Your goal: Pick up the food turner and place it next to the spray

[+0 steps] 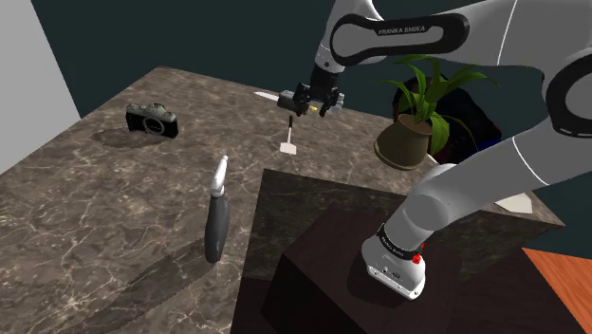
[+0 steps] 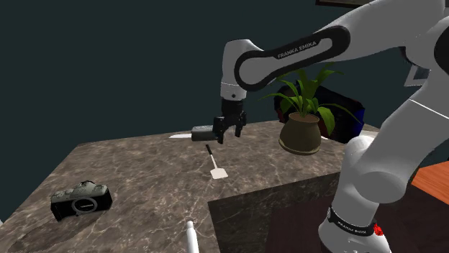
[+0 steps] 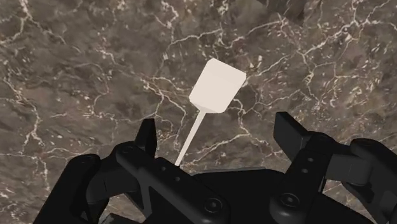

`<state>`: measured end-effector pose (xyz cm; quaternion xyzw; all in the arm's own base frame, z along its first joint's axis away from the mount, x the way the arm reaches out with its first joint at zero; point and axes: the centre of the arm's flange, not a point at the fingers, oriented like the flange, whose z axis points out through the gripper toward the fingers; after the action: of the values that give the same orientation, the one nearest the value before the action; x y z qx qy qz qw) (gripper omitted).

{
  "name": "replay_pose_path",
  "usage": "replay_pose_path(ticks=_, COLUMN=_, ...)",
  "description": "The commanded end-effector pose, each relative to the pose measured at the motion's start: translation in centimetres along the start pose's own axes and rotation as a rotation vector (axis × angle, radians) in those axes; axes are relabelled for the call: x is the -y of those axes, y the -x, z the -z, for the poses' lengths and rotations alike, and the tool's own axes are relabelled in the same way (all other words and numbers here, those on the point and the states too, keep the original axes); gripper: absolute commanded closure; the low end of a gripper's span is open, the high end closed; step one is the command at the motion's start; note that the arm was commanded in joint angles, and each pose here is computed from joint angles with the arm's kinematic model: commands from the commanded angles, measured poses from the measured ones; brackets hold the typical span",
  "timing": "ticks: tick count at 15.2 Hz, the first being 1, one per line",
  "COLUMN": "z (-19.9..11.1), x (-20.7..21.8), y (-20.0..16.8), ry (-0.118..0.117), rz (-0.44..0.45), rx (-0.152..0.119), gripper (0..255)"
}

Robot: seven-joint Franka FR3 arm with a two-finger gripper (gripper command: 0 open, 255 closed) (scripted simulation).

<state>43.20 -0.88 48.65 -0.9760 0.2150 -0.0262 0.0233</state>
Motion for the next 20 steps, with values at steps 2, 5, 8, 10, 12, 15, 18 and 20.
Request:
replay_pose_path(ticks=2, z=-2.7, x=0.4, y=-3.1, ry=0.019, rz=-0.12, rx=-0.011, gripper=0)
replay_pose_path(ticks=5, z=-5.4, x=0.3, y=-5.8, ry=0.038, rz=-0.235, rx=-0.019, gripper=0)
replay_pose_path(ticks=8, z=-8.2, x=-0.1, y=-8.5, ry=0.058, rz=-0.35, rx=-0.028, gripper=0)
replay_pose_path(ticks=10, z=-10.0, x=-0.6, y=-10.3, ry=0.071, rz=-0.426, rx=-0.034, gripper=0)
replay_pose_path(ticks=12, z=-11.3, x=-1.0, y=-11.6, ry=0.08, rz=-0.481, rx=-0.039, gripper=0)
replay_pose_path(ticks=15, z=-12.8, x=-1.2, y=-11.6, ry=0.08, rz=-0.481, rx=-0.039, gripper=0)
replay_pose_path(ticks=18, z=-14.4, x=-1.3, y=-11.6, ry=0.08, rz=-0.481, rx=-0.039, gripper=0)
replay_pose_path(ticks=20, z=-15.2, x=-1.4, y=-11.7, ry=0.08, rz=-0.481, rx=-0.038, gripper=0)
